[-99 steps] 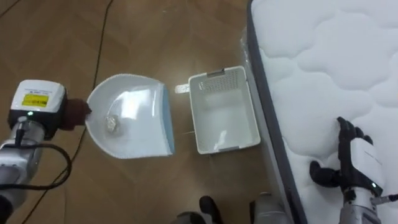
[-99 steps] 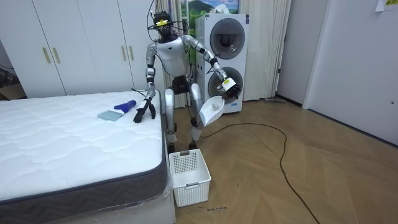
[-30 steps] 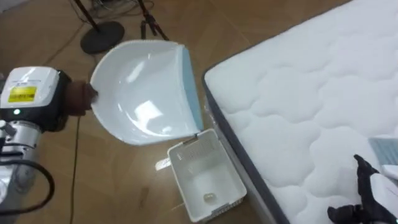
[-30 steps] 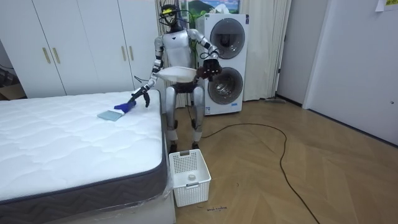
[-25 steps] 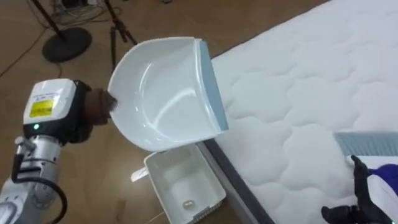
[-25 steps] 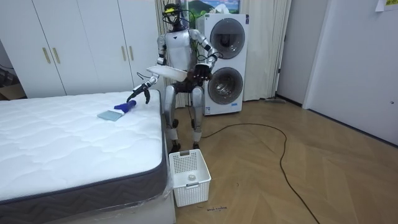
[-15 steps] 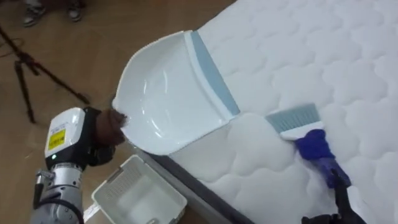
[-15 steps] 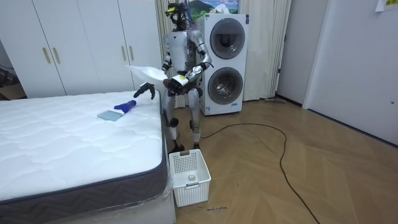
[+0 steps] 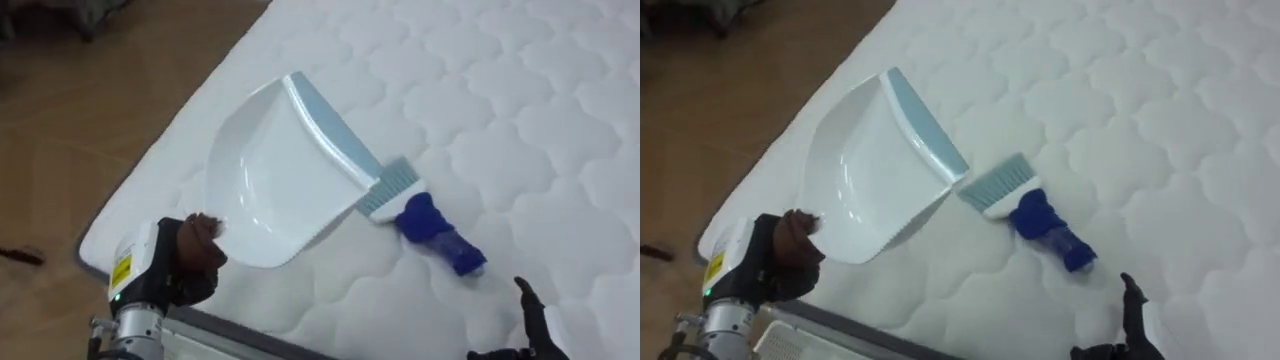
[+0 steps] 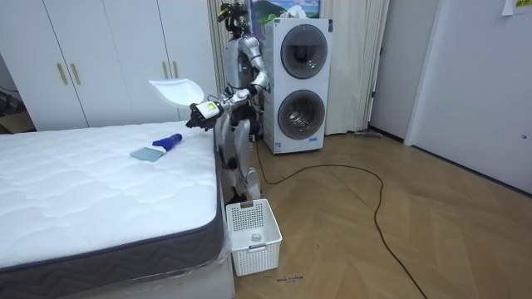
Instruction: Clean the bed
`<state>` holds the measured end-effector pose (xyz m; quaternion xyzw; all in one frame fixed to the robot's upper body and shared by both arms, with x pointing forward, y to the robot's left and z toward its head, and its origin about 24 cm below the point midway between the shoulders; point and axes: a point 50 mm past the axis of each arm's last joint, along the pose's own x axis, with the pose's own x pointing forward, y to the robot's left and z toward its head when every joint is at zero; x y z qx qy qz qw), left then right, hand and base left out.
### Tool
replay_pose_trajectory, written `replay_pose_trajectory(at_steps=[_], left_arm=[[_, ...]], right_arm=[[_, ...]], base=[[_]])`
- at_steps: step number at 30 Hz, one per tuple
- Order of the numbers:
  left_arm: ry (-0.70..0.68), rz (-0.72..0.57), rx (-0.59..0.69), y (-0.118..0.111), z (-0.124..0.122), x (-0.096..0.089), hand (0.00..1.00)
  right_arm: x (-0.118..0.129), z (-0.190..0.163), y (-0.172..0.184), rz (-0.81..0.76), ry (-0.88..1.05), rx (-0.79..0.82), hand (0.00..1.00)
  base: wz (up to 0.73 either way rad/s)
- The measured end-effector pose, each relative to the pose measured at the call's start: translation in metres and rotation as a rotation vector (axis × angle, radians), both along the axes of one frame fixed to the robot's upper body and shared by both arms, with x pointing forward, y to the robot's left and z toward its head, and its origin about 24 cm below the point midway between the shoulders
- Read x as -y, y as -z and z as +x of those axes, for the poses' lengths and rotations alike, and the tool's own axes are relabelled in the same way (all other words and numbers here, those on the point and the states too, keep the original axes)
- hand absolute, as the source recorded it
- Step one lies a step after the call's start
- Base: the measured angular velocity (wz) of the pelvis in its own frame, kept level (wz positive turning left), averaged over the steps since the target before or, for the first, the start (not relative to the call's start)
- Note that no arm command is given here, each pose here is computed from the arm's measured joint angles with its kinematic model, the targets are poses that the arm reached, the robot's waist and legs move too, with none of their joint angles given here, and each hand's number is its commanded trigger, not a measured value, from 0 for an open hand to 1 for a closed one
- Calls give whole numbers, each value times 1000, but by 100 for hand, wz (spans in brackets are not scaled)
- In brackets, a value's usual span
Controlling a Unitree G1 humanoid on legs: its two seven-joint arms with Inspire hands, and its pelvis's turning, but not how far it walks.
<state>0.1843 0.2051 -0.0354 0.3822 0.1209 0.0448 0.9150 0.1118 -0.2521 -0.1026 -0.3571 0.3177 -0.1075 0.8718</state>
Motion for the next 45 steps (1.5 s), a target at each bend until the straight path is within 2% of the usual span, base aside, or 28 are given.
replay_pose_trajectory(at_steps=[5,16,17,18,19,20,27,33,36,41,45], left_arm=[[-14,-49,1,2,-4,2,100],[0,-66,14,2,-3,3,100],[-2,-67,11,2,-3,3,81],[-4,-69,9,3,-4,2,58],[-6,-72,5,3,-4,2,25],[-8,-72,-3,5,-5,1,0],[-13,-70,-52,15,-10,-1,0],[-43,-75,-203,42,-28,-9,0],[-73,-99,-312,59,-42,-15,0],[-233,-151,-584,93,-91,-37,0],[-374,-190,-695,106,-120,-50,0]], right_arm=[[-3,-7,4,17,-4,-29,0],[-8,-5,6,34,15,-17,0],[-8,-6,8,34,15,-29,0],[-7,-7,9,34,16,-35,0],[-7,-8,9,36,16,-40,0],[-7,-9,10,38,15,-45,0],[-7,-11,12,40,17,-63,0],[-4,-9,18,35,16,-107,0],[-3,-11,21,41,9,-142,0],[4,-33,35,12,15,-302,0],[8,-49,43,14,28,-413,0]], base=[[-68],[-17],[-26],[-41],[-47],[-44],[-12],[-17],[-4],[0],[-7]])
